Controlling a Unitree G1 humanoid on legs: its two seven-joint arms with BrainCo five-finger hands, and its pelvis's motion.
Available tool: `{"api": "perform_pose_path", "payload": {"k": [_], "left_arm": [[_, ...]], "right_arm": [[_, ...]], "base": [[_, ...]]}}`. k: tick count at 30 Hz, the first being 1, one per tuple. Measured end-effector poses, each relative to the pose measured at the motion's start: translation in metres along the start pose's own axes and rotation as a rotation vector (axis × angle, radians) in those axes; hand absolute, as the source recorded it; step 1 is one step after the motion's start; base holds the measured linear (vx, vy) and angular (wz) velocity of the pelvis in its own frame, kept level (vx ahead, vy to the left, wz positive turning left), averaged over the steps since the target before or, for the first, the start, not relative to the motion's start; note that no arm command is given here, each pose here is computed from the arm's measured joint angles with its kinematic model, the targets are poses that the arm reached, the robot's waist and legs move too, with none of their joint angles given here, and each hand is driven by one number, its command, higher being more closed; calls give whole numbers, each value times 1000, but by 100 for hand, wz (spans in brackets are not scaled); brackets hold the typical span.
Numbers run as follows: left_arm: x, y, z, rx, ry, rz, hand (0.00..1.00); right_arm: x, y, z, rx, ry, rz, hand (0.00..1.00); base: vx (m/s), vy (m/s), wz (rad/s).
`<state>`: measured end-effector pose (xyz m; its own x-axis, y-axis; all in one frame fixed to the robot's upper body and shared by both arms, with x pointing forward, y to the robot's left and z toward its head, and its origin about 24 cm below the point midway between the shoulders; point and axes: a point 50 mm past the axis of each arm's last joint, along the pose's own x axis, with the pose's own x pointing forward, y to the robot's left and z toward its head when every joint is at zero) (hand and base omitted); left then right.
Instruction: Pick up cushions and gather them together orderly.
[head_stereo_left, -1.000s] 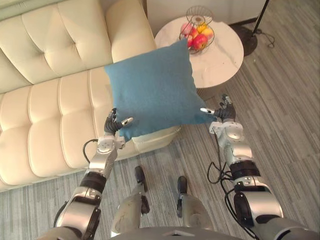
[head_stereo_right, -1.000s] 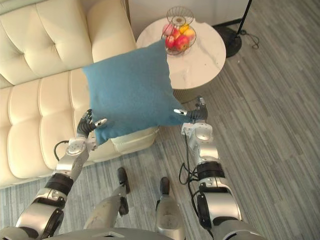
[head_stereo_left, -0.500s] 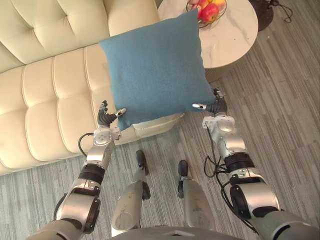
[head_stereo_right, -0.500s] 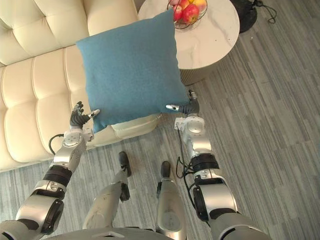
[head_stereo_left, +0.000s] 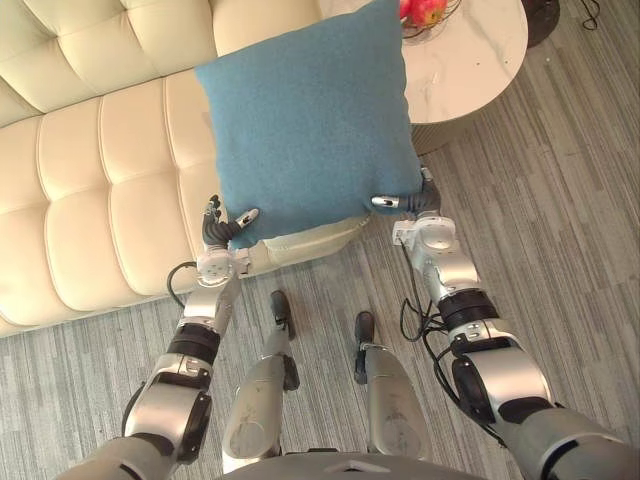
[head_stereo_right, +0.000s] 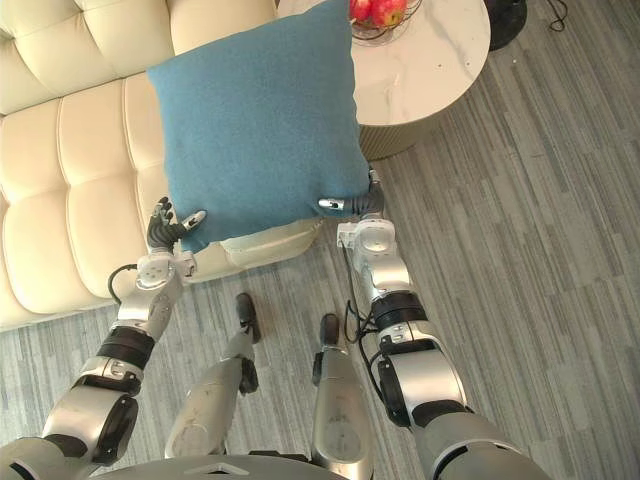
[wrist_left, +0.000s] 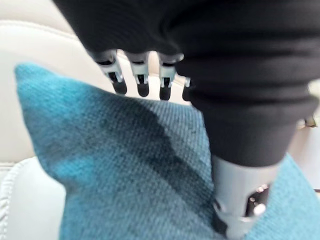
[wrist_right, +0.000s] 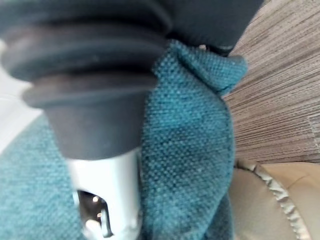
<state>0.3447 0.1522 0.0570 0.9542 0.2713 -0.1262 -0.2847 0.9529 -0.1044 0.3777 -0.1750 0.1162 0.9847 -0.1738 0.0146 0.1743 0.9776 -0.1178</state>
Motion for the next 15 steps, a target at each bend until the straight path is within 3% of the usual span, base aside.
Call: {"api": "perform_pose_path", "payload": {"k": [3, 4, 15], "left_arm": [[0, -2, 1, -1, -2, -10, 0], [0, -4, 2, 1, -6, -16, 100], [13, -23, 39, 14, -93, -74, 100]], "right_arm": [[1, 5, 5, -3, -12, 5, 0], [1, 5, 6, -2, -15, 5, 100], [8, 24, 40, -4, -106, 54, 100]], "base": [[8, -40, 2], [2, -30, 5], [1, -45, -2]]}}
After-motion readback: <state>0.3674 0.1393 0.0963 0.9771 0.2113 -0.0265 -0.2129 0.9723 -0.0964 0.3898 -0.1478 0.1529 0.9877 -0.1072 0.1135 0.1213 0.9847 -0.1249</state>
